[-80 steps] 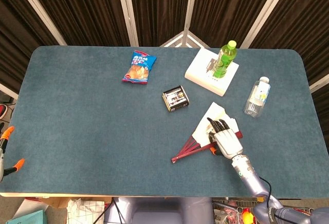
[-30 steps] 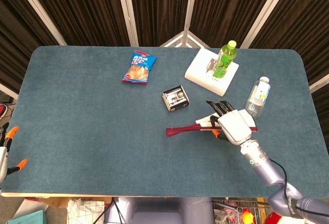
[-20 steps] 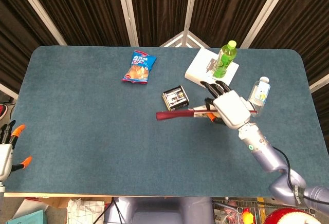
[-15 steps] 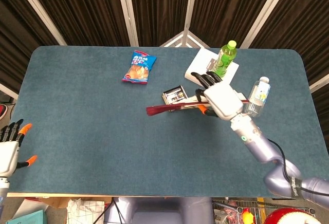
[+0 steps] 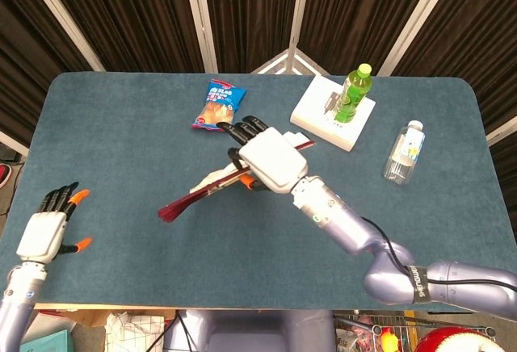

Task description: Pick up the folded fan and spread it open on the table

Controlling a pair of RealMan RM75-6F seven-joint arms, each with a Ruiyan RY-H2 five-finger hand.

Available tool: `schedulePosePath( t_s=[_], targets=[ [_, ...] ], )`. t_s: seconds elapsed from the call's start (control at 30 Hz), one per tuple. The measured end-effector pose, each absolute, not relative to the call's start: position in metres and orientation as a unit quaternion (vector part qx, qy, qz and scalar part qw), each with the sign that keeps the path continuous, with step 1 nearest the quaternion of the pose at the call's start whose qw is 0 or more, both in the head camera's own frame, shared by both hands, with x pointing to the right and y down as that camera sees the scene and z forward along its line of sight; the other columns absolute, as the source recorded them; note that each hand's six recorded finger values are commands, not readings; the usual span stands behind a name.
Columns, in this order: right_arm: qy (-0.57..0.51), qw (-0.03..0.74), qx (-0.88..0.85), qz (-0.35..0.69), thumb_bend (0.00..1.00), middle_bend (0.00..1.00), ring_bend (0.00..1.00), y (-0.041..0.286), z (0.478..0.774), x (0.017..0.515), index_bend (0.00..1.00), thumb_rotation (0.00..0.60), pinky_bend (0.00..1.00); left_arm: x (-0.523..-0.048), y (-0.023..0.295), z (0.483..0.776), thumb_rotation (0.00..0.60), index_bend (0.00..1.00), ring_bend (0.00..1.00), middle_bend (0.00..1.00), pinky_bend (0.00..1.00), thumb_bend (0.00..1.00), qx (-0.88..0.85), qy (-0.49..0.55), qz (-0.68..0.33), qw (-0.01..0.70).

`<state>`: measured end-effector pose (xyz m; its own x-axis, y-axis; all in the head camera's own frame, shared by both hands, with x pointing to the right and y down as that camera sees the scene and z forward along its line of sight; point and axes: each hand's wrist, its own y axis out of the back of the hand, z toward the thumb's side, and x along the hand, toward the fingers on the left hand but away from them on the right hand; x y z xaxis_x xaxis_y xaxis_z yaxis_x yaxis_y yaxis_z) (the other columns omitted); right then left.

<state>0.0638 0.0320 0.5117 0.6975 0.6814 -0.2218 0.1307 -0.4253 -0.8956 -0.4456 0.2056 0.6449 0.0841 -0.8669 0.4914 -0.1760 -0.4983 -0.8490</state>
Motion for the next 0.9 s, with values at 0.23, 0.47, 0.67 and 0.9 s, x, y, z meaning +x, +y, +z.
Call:
schedulePosePath(
  t_s=[0.23, 0.47, 0.67, 0.9],
  targets=[
    [-0.285, 0.46, -0.792, 0.281, 0.46, 0.14, 0.2, 0.033, 0.491, 0.044, 0.86, 0.6, 0.17, -0.413, 0.182, 0.66, 0.6, 0.26, 0.0, 0.02, 0.11, 0.03, -0.699, 0.443, -0.479, 0.294],
    [-0.299, 0.454, -0.792, 0.278, 0.47, 0.14, 0.2, 0.038, 0.482, 0.038, 0.86, 0.6, 0.17, -0.37, 0.17, 0.673, 0.6, 0.31, 0.0, 0.1, 0.11, 0.04, -0.731, 0.476, -0.404, 0.274],
    [-0.3, 0.451, -0.789, 0.29, 0.46, 0.14, 0.2, 0.037, 0.484, 0.043, 0.86, 0.6, 0.17, -0.322, 0.168, 0.678, 0.6, 0.34, 0.0, 0.13, 0.11, 0.04, -0.767, 0.508, -0.323, 0.222],
    [-0.3, 0.45, -0.789, 0.293, 0.47, 0.14, 0.2, 0.037, 0.483, 0.047, 0.86, 0.6, 0.17, -0.285, 0.158, 0.683, 0.6, 0.36, 0.0, 0.16, 0.11, 0.04, -0.79, 0.525, -0.274, 0.156]
  ],
)
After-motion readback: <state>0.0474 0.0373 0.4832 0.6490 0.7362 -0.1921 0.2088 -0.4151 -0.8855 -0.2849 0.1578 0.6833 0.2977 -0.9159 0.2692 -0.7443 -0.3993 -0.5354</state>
